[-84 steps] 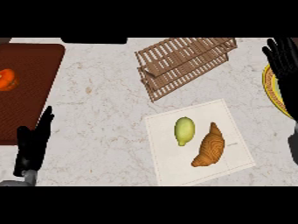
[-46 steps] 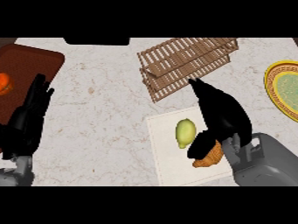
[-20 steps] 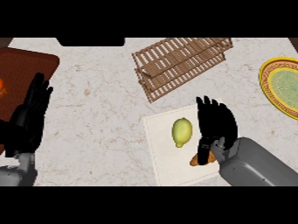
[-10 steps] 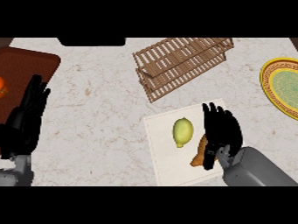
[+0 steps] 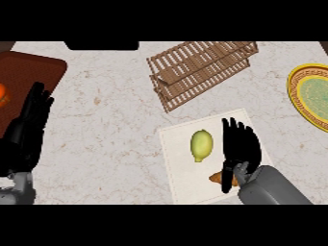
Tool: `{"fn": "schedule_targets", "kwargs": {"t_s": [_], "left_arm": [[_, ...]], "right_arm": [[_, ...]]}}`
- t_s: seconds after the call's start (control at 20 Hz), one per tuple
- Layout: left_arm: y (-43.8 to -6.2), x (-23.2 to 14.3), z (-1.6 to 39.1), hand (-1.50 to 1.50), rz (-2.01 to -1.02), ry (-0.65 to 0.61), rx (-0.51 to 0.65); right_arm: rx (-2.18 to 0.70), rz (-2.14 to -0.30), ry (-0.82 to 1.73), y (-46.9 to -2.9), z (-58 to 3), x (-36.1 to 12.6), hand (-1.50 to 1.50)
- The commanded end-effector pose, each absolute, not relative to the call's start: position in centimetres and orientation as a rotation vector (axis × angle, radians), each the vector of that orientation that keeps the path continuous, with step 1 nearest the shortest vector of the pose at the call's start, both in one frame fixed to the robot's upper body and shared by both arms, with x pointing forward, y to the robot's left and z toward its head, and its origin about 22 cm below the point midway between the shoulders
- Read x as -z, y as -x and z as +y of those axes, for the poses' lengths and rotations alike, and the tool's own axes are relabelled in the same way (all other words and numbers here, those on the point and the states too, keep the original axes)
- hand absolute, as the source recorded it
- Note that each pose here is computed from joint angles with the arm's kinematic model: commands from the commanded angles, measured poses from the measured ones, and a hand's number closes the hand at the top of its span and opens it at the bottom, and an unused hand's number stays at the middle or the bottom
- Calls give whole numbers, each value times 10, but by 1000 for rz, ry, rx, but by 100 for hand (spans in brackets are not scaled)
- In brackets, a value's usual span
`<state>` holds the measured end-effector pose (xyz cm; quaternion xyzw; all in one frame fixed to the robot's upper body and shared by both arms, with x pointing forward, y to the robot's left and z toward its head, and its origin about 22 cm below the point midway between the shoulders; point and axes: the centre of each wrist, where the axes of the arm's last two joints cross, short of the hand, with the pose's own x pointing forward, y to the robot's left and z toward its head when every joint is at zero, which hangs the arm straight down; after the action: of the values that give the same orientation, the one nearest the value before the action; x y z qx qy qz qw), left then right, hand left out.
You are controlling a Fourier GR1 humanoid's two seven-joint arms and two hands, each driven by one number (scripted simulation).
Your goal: Pick the croissant from the placemat and place it in the tiered shelf
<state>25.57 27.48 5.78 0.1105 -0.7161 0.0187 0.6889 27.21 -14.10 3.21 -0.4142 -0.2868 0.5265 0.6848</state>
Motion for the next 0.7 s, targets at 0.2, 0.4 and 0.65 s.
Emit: {"fn": "schedule_targets", "kwargs": {"t_s": [0.2, 0.4, 0.65], "left_arm": [[-260, -58, 283, 0, -1613, -247, -32], [-261, -42, 265, 0, -1598, -236, -41], [-257, -57, 259, 0, -1608, -238, -32]], "right_arm": [[-1248, -540, 945, -276, -142, -13, 150], [-1319, -583, 1030, -267, -137, -6, 150], [-1541, -937, 812, -262, -152, -25, 150]]}}
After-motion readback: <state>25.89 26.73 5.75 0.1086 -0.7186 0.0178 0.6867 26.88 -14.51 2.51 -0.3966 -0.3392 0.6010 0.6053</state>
